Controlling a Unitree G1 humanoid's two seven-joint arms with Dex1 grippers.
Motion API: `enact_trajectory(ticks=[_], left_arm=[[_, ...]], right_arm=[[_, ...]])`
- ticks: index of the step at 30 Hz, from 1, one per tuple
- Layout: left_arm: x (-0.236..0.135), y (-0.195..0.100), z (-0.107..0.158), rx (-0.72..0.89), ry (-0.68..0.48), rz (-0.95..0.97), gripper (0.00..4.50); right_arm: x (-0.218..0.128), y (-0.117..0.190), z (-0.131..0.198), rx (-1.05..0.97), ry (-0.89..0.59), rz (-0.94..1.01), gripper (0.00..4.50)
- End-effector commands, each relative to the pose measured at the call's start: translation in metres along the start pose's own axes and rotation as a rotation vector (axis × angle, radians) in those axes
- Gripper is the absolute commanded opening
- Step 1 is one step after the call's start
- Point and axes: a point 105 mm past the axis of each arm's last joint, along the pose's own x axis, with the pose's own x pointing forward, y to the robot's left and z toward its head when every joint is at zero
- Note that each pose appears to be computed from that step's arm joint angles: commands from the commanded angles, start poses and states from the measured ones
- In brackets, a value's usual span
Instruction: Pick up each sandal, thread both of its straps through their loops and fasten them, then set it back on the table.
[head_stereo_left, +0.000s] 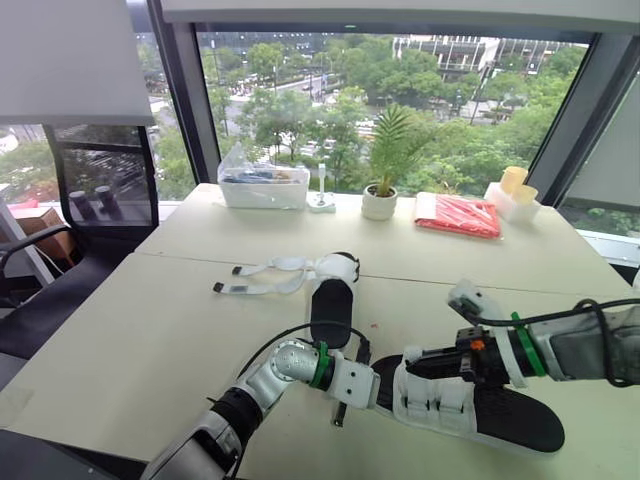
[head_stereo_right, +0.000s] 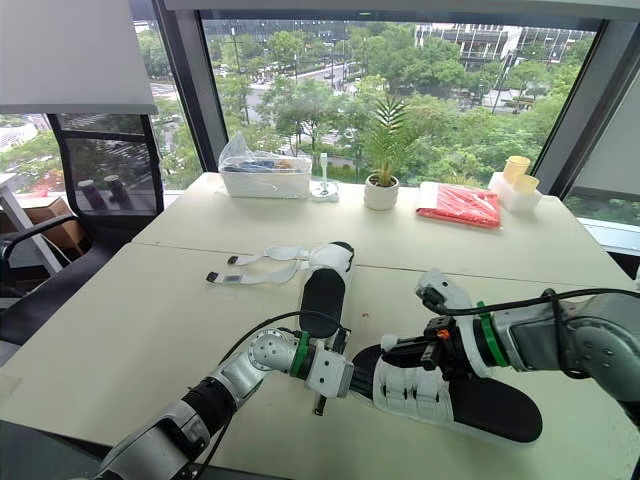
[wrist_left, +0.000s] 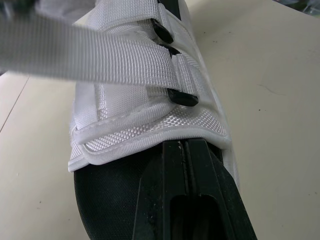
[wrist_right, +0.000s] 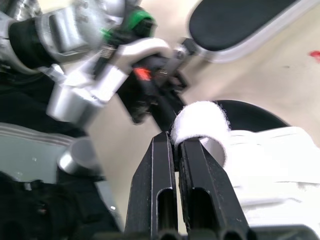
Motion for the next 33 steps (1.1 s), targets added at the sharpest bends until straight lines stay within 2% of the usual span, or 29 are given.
enact_trajectory(ticks=[1,11,12,14,19,27,30,33], left_arm=[[0.005,-0.084,-0.043,-0.154,0.177,-0.306,0.00],[0.003,-0.082,-0.044,-0.170,0.178,-0.276,0.00],[0.003,-0.081,-0.044,-0.171,0.179,-0.273,0.00],[0.002,-0.081,-0.045,-0.174,0.181,-0.268,0.00],[0.001,-0.078,-0.046,-0.183,0.189,-0.252,0.00],[-0.001,-0.075,-0.048,-0.191,0.194,-0.236,0.00],[-0.001,-0.075,-0.048,-0.195,0.195,-0.232,0.00],[-0.001,-0.074,-0.048,-0.195,0.198,-0.227,0.00]], right_arm=[[-0.010,-0.024,0.015,-0.083,-0.064,-0.122,0.04],[0.007,-0.056,-0.018,-0.039,0.030,-0.250,0.04],[0.009,-0.060,-0.020,-0.029,0.036,-0.267,0.65],[0.011,-0.062,-0.022,-0.025,0.045,-0.274,1.41],[0.017,-0.078,-0.025,-0.030,0.071,-0.357,4.02],[0.029,-0.105,-0.031,-0.046,0.112,-0.454,4.02],[0.029,-0.129,-0.036,-0.066,0.155,-0.559,4.02],[0.022,-0.137,-0.024,-0.095,0.130,-0.585,4.02]])
